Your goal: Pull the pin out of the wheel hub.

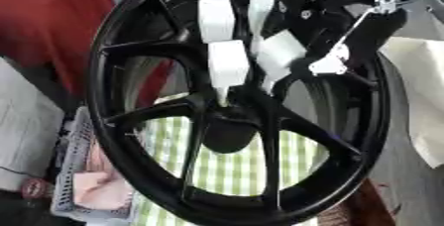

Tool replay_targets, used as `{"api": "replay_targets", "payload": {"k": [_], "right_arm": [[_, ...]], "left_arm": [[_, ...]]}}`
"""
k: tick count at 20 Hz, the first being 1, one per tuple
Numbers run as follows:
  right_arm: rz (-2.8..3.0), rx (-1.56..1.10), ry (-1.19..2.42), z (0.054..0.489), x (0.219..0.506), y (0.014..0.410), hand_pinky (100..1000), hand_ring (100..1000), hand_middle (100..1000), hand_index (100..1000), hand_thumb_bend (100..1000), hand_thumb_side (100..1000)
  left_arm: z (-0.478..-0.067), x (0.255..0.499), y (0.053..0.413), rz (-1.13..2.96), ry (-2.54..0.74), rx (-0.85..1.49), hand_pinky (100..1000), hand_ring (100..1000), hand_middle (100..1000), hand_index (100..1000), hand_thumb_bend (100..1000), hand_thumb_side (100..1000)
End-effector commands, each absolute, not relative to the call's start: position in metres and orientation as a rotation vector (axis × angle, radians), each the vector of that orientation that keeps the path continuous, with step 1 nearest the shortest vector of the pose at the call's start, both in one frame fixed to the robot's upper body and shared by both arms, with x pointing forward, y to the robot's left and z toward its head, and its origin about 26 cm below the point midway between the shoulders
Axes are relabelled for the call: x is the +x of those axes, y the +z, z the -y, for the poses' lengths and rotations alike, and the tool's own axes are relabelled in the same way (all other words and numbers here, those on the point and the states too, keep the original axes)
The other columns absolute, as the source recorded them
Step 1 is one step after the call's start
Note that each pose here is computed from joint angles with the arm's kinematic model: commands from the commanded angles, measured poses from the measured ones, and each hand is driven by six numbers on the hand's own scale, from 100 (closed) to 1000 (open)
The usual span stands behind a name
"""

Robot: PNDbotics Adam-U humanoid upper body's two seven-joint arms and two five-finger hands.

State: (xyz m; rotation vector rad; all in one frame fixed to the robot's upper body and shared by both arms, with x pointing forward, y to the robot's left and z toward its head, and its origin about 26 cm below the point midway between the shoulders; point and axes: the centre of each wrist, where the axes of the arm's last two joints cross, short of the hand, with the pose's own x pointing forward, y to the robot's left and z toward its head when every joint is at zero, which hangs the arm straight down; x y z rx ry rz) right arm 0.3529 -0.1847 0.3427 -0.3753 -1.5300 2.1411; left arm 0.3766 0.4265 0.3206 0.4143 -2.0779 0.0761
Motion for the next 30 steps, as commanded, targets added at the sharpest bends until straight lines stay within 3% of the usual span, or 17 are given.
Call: {"api": "replay_targets", "payload": {"k": [1,10,16,21,30], "right_arm": [[1.526,-0.407,2.14,0.188,0.353,0.349,139,195,686,797,274,280],[1.541,-0.385,2.124,0.187,0.357,0.344,100,160,620,739,242,242],[1.588,-0.302,2.064,0.186,0.359,0.342,100,124,532,661,103,232],[1.6,-0.273,2.05,0.186,0.357,0.344,100,107,465,629,100,100],[1.613,-0.246,2.06,0.186,0.348,0.354,100,100,340,542,100,100]], "left_arm": [[-0.43,0.37,0.337,2.119,0.079,0.436,871,752,696,845,375,718],[-0.429,0.37,0.336,2.122,0.088,0.431,871,751,691,841,371,725],[-0.429,0.371,0.336,2.118,0.094,0.431,872,753,692,841,368,728],[-0.429,0.371,0.336,2.121,0.099,0.428,871,752,690,839,365,733],[-0.43,0.37,0.336,2.119,0.106,0.435,871,752,689,837,362,738]]}}
